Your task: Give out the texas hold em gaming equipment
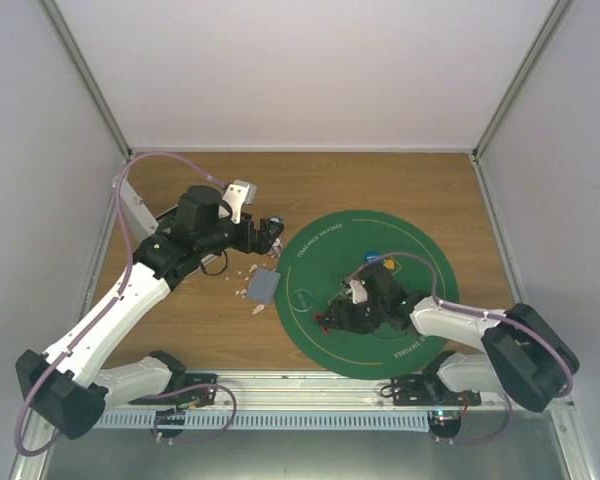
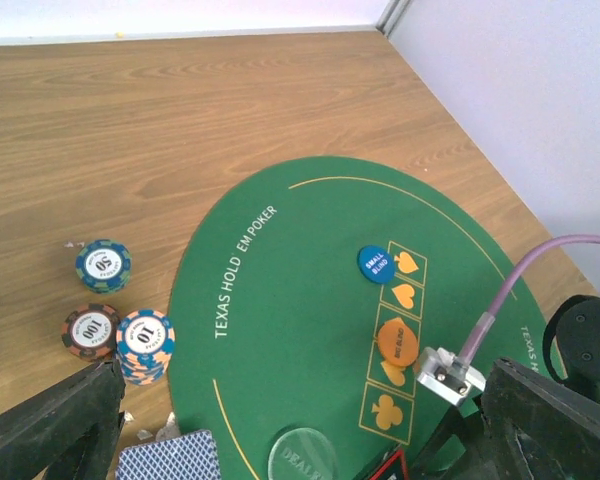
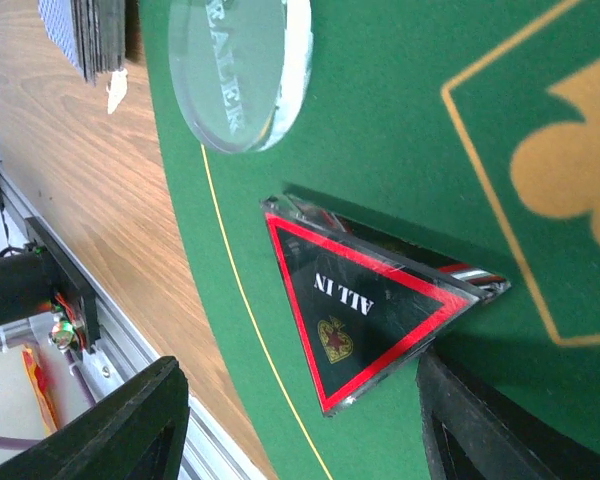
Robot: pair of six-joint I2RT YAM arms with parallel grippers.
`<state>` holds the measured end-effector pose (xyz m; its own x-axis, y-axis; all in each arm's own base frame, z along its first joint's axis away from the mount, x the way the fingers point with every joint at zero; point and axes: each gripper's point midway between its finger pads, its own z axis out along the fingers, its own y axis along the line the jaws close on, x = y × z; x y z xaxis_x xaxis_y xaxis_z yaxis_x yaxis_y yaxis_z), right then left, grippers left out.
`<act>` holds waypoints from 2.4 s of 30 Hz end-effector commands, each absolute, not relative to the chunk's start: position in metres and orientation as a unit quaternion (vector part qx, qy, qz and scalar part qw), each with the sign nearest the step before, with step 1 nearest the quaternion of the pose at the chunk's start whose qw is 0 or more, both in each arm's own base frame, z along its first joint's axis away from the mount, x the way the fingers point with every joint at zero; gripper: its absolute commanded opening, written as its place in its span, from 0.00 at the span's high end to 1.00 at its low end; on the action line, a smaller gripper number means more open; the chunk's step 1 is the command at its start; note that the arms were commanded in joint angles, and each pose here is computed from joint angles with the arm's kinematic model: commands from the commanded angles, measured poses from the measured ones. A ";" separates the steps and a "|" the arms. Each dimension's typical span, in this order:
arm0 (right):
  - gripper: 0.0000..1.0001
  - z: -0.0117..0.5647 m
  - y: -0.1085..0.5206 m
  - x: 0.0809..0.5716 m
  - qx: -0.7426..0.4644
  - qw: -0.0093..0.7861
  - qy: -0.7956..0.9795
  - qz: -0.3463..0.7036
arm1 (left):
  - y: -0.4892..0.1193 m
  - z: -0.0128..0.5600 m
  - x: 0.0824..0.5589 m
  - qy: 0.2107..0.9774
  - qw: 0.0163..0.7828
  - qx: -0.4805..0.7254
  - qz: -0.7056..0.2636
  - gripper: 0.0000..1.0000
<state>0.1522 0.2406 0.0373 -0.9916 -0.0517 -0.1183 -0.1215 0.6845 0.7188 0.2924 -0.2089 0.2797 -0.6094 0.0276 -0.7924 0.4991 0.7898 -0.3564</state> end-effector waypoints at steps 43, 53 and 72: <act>0.36 0.031 0.117 0.343 0.180 0.168 0.908 0.338 | -0.204 0.297 0.311 0.841 0.455 0.155 -0.248 0.01; 0.37 0.015 0.162 0.362 0.129 0.136 0.929 0.321 | -0.205 0.292 0.315 0.845 0.451 0.157 -0.242 0.01; 0.37 0.019 0.205 0.365 0.071 0.144 0.944 0.287 | -0.202 0.292 0.317 0.846 0.454 0.152 -0.234 0.01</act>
<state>0.3923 0.2155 0.0375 -0.9265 0.2859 -0.2448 0.0456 0.7310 0.6808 0.3120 -0.2006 0.2698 -0.5955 0.0669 -0.8006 0.4568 0.8480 -0.2689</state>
